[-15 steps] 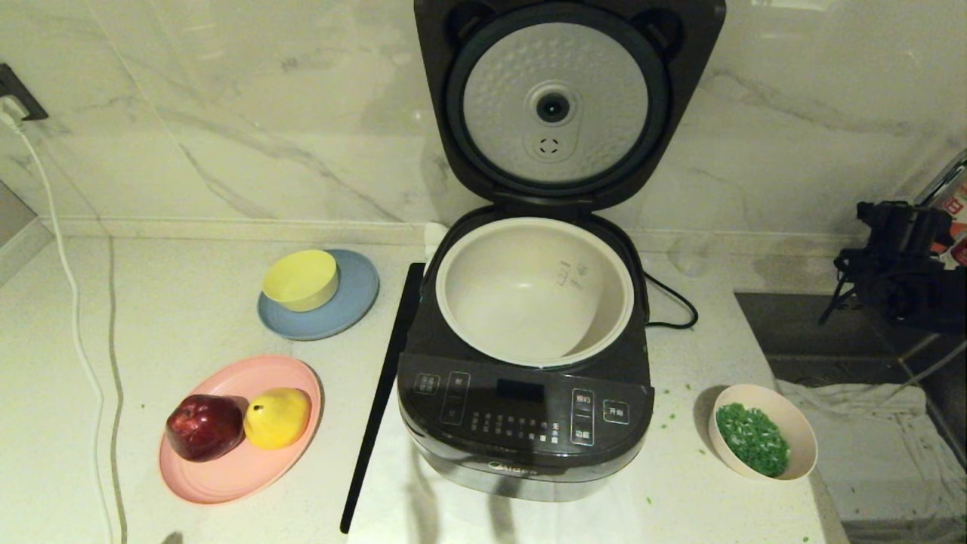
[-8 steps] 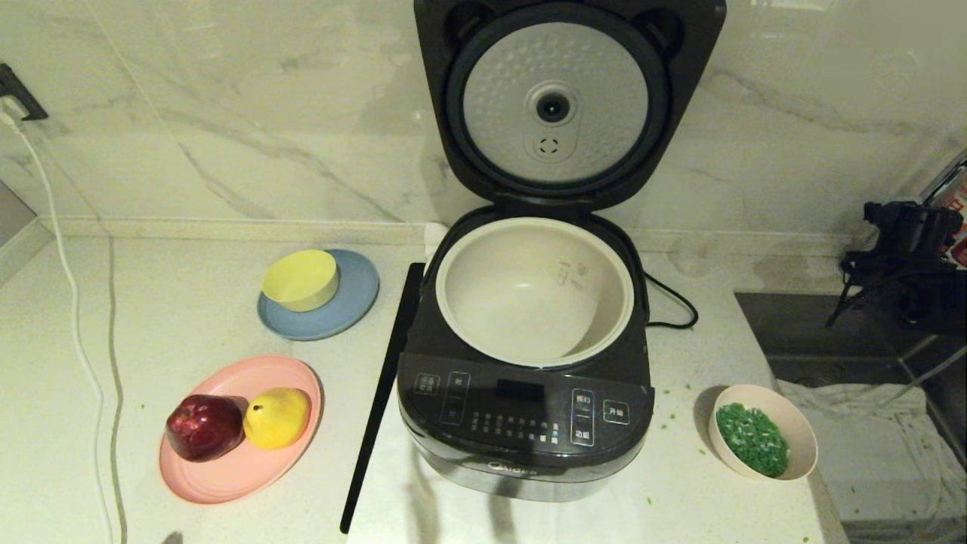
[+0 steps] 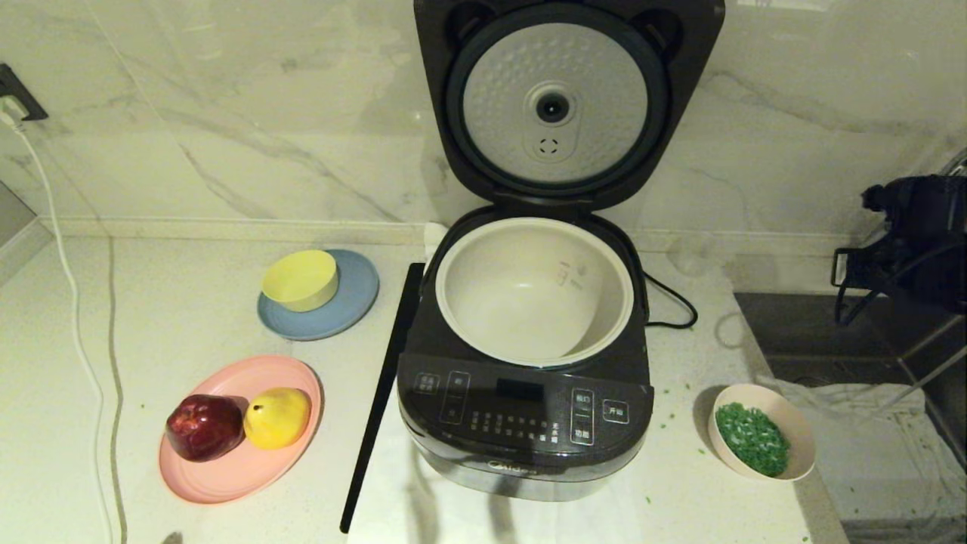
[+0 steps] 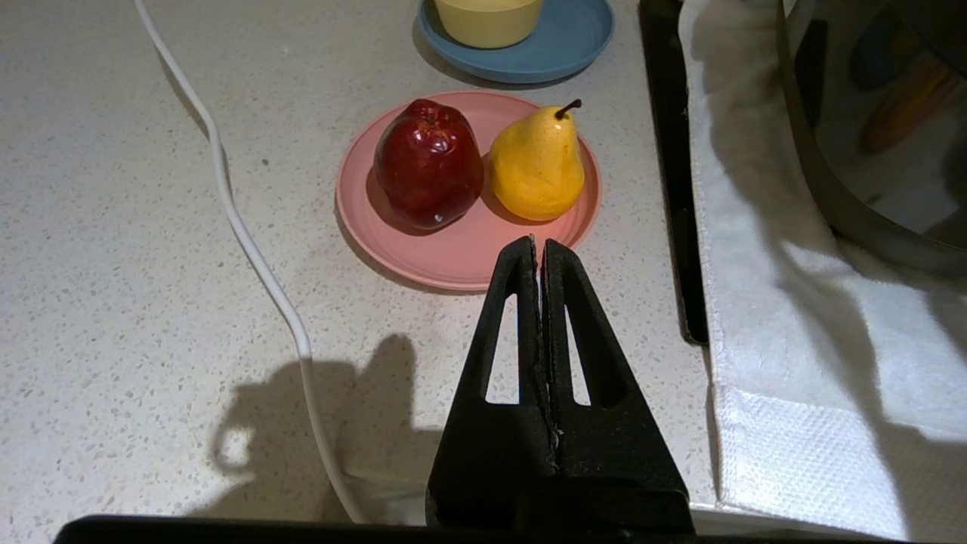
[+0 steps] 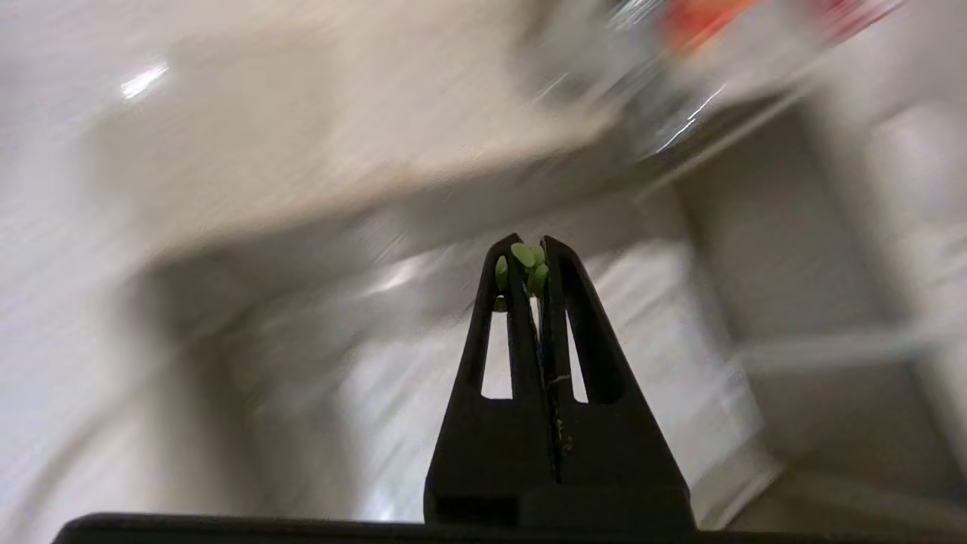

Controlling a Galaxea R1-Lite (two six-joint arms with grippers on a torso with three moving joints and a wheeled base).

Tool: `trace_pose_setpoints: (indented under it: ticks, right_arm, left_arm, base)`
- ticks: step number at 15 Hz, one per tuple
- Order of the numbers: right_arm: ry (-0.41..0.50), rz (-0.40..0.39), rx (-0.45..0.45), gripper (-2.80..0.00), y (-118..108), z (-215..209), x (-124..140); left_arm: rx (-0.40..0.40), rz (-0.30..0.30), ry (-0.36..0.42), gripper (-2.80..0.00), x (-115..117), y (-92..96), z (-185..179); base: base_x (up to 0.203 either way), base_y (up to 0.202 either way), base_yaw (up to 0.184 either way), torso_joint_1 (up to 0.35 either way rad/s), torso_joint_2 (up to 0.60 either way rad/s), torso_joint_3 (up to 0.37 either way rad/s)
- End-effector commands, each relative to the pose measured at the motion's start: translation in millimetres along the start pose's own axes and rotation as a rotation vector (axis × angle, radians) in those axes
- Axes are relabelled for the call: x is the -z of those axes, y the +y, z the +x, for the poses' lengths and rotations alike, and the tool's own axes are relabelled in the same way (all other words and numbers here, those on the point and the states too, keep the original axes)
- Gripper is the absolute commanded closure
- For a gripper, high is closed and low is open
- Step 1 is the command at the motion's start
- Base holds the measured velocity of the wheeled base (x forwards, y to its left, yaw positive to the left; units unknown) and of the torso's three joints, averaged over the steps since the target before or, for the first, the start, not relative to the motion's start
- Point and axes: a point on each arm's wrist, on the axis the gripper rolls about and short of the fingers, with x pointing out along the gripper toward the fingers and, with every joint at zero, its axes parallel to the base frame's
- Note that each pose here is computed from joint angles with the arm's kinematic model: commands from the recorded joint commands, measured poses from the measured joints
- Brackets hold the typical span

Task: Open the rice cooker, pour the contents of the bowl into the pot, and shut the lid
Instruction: Turn on the tap, then fill a bowl with water from the tap

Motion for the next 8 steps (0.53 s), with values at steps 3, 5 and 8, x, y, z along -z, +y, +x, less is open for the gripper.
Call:
trace_pose_setpoints:
  ticks: [3, 5, 8]
  right_arm:
    - [0.23, 0.021, -0.202, 0.0, -20.9, -82.9, -6.3]
    - [0.294, 0.008, -0.214, 0.0, -26.0, -95.6, 9.4]
    - [0.362, -0.023, -0.222, 0.0, -30.3, -112.1, 34.0]
  left_arm:
    - [-0.002, 0.0, 0.009, 0.0, 2.4, 0.0, 0.7]
    - [-0.001, 0.0, 0.009, 0.0, 2.5, 0.0, 0.7]
    - [-0.001, 0.0, 0.01, 0.0, 2.6, 0.0, 0.7]
  base:
    - [0.0, 0.0, 0.0, 0.0, 0.0, 0.0]
    - [0.0, 0.0, 0.0, 0.0, 0.0, 0.0]
    - [0.0, 0.0, 0.0, 0.0, 0.0, 0.0]
